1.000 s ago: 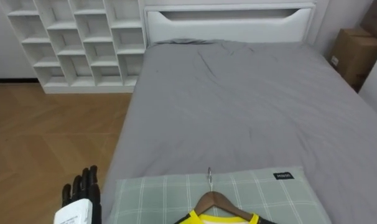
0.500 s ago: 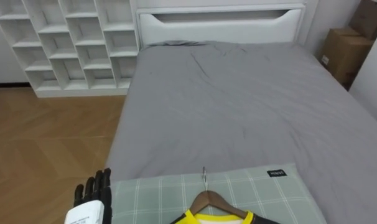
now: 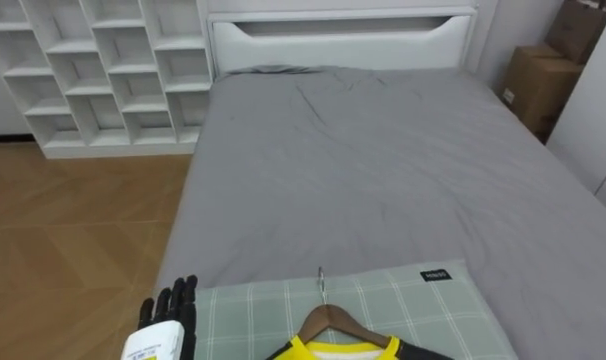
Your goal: Hang clothes
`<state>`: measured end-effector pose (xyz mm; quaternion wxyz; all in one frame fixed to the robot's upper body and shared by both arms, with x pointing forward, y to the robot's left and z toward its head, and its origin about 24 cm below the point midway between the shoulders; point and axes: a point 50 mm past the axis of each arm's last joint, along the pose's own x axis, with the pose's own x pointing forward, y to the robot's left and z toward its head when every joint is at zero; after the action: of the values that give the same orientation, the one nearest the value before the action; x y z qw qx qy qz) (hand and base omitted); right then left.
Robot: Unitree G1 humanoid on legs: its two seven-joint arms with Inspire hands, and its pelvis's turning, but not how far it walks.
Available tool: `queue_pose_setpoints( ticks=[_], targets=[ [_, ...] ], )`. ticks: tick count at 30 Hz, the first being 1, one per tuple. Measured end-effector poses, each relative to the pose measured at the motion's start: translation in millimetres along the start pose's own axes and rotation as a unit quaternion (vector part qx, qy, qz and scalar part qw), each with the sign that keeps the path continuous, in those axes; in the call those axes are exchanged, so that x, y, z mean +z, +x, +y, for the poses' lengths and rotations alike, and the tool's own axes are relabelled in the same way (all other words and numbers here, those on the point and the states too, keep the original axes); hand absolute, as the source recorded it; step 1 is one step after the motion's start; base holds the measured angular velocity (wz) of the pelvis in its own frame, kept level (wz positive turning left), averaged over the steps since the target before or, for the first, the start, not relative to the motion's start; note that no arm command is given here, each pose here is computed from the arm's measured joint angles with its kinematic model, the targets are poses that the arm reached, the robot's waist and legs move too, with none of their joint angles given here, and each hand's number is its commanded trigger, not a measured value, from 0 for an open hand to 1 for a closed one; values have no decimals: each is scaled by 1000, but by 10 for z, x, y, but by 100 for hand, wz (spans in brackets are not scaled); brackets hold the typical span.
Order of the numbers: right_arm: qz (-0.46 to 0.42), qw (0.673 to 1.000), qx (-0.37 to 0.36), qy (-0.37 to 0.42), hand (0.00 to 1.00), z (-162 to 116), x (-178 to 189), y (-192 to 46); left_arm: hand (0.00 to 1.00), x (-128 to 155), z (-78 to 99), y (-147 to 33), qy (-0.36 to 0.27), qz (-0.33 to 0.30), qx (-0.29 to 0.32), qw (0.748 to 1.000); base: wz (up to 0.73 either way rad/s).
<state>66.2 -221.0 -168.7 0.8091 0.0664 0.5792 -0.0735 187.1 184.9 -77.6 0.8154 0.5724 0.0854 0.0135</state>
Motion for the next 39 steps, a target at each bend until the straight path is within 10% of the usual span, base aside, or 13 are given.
queue_pose_setpoints(
  ticks=[27,39],
  targets=[
    [-4,998,-4,-59,0,1,225,33,0,548,275,537,36,-99,-17,994,0],
    [1,998,-7,-59,0,-3,203,31,0,312,39,448,56,-45,-107,992,-1]
  ],
)
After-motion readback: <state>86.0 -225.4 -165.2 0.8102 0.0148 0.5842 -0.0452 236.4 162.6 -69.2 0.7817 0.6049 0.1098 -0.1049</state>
